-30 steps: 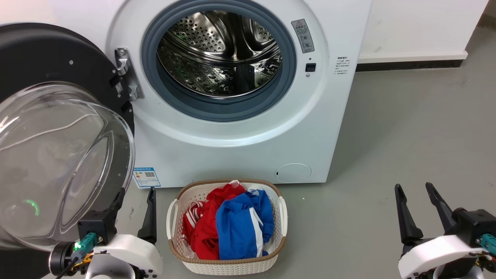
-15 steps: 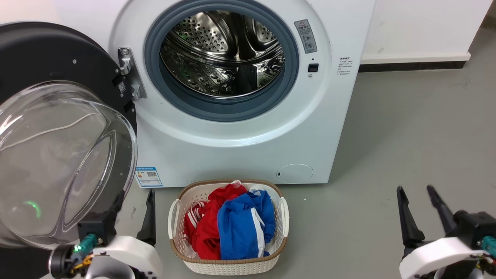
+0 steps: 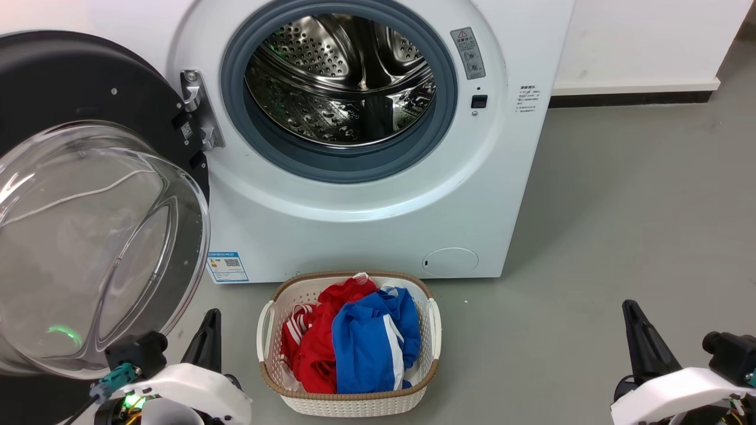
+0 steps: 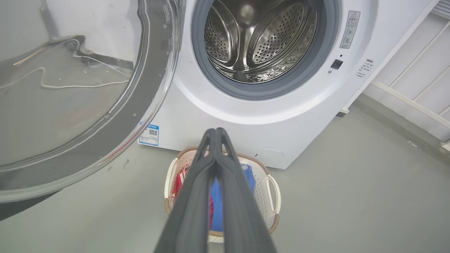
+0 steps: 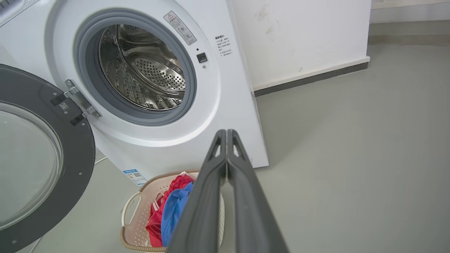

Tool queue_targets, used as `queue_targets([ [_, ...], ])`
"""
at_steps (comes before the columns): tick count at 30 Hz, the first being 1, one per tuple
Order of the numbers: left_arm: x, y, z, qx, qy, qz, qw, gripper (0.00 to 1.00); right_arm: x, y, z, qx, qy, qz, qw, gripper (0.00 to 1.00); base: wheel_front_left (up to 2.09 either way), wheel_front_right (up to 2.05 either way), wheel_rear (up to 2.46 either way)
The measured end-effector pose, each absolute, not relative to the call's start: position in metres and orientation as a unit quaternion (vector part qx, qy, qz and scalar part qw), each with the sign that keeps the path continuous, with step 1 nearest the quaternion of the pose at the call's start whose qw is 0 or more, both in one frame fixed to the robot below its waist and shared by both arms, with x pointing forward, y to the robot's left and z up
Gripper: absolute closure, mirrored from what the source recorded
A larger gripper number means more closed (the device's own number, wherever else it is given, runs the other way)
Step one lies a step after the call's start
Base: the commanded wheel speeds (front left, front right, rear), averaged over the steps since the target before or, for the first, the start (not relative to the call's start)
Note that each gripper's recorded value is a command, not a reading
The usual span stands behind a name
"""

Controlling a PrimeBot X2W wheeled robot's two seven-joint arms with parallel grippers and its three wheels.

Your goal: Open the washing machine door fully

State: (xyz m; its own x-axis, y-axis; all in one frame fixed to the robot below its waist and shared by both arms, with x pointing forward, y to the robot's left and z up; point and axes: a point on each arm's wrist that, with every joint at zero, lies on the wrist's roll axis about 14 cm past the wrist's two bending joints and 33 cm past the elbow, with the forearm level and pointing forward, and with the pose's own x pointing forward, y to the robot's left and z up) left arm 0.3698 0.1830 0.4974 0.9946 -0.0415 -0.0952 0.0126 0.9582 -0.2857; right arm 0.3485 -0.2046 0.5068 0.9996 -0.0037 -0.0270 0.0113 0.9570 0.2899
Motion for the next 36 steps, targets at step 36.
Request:
queue_targets([
  [36,0.378,0.188,0.491,-0.412,0.073,0.009,0.908,1.00,0.363,-0.204,0.504,0.413,0.012,-0.011,0.911,1.00,0.00,0.00,0.00],
])
